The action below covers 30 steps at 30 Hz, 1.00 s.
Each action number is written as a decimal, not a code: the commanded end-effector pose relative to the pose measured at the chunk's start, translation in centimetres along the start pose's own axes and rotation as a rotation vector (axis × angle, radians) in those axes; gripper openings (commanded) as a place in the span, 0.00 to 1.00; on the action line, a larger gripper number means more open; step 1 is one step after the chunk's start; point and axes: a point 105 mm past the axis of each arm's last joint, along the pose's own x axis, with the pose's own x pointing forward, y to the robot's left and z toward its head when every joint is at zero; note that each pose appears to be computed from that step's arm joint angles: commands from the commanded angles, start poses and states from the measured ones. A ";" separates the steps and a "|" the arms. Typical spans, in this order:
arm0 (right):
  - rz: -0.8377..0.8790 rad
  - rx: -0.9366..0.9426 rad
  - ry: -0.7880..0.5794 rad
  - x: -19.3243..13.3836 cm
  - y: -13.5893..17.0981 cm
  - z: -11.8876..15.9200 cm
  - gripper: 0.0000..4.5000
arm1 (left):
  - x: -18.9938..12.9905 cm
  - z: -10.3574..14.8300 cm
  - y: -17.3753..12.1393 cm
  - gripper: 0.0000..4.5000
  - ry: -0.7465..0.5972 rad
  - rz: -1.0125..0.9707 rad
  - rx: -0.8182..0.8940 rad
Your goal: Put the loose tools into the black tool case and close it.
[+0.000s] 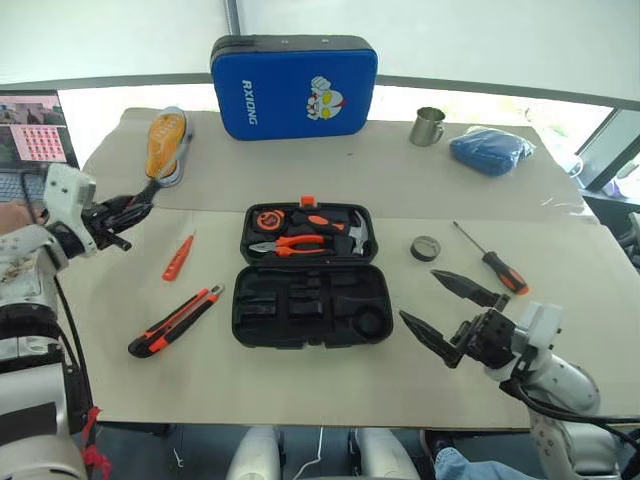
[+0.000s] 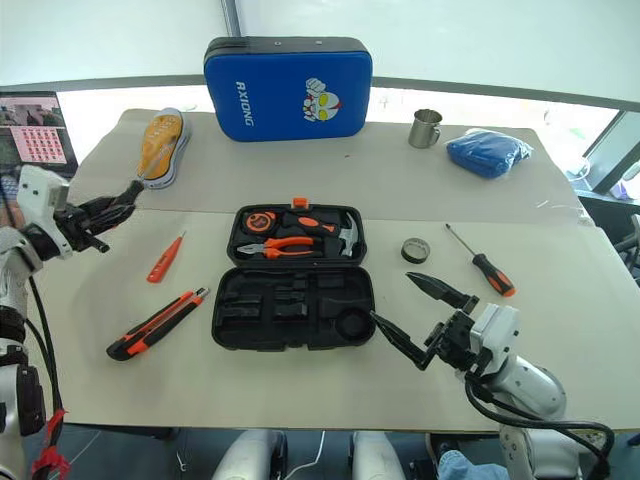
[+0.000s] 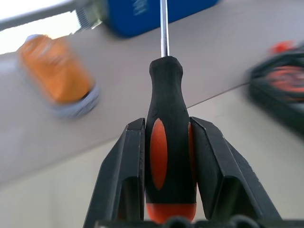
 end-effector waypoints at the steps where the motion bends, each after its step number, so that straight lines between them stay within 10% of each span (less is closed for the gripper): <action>1: 0.066 0.001 0.054 -1.5 -0.1 1.0 1.00 | 2.9 2.4 -6.0 0.21 0.010 -0.349 0.169; 7: 0.079 0.004 0.090 -2.1 -0.8 1.5 1.00 | 6.9 1.5 -10.4 0.21 0.115 -0.485 0.308; 30: 0.078 -0.019 0.038 0.1 -1.1 3.2 1.00 | 9.2 -2.3 -12.0 0.21 0.306 -0.542 0.310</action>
